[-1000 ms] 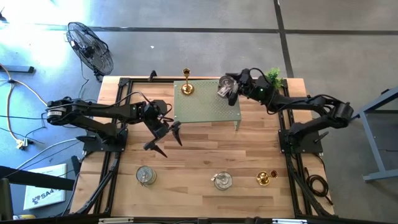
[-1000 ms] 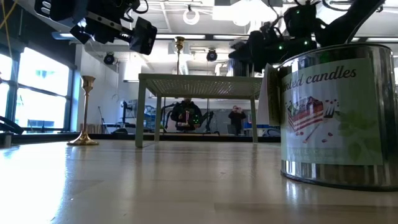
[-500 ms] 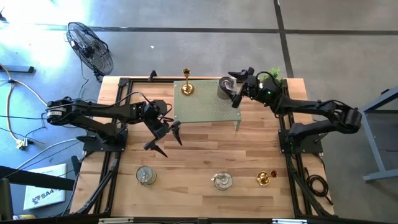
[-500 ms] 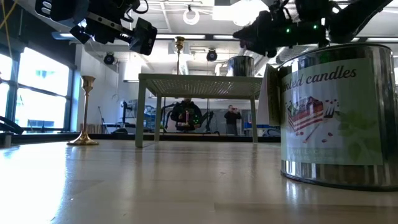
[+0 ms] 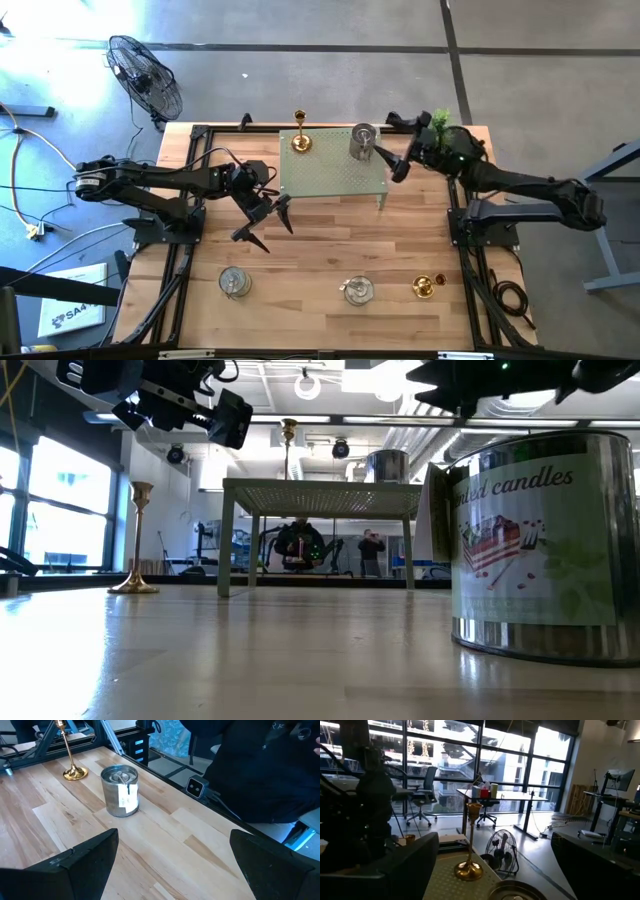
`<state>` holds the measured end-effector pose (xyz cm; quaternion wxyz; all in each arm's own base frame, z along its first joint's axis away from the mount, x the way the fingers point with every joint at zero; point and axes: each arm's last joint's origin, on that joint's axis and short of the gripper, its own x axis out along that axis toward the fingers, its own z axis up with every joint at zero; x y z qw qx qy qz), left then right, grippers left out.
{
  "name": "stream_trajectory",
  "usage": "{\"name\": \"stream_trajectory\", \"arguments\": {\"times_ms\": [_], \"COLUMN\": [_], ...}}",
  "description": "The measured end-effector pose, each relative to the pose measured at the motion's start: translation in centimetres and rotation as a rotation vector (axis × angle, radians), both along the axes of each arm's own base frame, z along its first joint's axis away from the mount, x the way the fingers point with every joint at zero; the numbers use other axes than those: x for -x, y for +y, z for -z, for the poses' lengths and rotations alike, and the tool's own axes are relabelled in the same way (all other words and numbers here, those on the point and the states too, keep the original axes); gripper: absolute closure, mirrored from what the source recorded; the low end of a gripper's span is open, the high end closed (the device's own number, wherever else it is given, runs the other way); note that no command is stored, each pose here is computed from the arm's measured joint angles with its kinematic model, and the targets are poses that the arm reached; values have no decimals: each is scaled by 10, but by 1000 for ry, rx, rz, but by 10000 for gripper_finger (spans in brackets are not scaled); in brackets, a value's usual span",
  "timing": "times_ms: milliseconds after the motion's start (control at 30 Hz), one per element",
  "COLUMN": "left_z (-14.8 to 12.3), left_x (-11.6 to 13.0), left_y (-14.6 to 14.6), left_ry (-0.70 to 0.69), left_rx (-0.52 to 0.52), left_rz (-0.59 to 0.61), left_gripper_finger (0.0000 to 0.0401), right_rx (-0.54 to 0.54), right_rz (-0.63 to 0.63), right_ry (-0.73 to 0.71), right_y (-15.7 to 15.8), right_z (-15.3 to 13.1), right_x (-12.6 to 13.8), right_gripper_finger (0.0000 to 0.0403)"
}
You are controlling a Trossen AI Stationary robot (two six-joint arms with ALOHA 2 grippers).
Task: Pick & Place candle stick holders
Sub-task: Put the bottom gold candle holder on the shelf
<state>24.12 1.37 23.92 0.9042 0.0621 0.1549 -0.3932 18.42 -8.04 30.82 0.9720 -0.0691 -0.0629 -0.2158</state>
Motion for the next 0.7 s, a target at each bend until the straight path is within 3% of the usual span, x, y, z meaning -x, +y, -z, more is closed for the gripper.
{"name": "stream_trajectory", "arguments": {"times_ms": [267, 467, 700], "left_z": [1, 3, 3], "left_x": [1, 1, 0], "left_y": [0, 1, 2], "left_ry": [19, 40, 97], "left_rx": [5, -9, 17], "left_rz": [-1, -40, -121], "left_gripper_finger": [25, 25, 25], "right_rx": [-53, -185, -332], "right_rz": [-62, -145, -171], "right_ry": [78, 187, 331], "right_y": [26, 44, 65], "right_z": [-2, 6, -10], "right_x": [20, 33, 38], "right_gripper_finger": [22, 22, 22]}}
